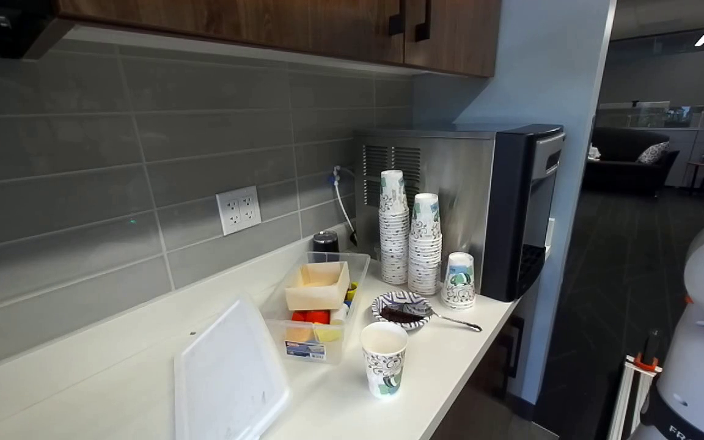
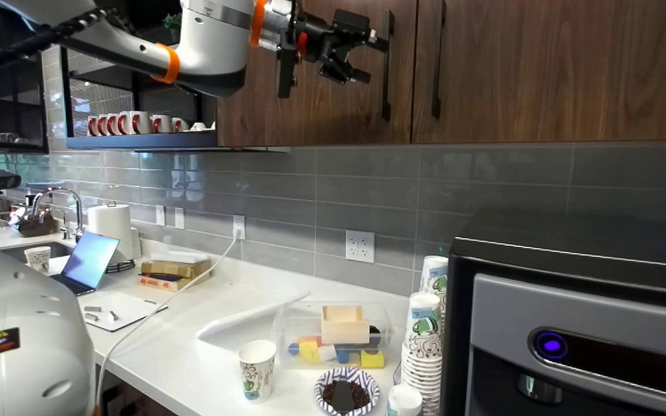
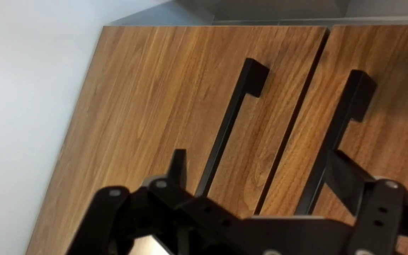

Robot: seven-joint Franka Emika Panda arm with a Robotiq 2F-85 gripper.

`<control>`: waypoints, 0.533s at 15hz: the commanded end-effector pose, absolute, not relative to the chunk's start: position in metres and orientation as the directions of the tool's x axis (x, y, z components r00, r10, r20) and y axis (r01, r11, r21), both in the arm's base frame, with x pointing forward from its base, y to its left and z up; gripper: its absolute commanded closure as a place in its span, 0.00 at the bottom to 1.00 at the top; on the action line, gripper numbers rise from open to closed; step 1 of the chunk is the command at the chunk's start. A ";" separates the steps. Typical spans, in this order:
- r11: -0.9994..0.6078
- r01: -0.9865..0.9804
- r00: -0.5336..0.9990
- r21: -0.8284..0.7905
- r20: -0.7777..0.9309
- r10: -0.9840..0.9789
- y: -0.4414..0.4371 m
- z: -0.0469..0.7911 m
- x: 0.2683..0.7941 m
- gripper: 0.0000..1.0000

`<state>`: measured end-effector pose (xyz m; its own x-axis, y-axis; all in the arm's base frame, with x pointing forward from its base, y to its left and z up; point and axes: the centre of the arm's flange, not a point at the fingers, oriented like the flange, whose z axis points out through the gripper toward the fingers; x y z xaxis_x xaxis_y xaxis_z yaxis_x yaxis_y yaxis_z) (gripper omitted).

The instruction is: Partially open the cupboard's left door, then close it

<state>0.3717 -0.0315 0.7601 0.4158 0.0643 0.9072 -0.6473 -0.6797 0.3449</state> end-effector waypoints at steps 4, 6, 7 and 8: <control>-0.715 -0.624 0.388 0.314 0.919 0.066 -0.039 0.780 0.414 0.00; -0.723 -0.617 0.393 0.311 0.918 0.060 -0.043 0.780 0.425 0.00; -0.725 -0.615 0.395 0.311 0.917 0.058 -0.045 0.780 0.430 0.00; -0.727 -0.612 0.399 0.312 0.915 0.057 -0.046 0.779 0.435 0.00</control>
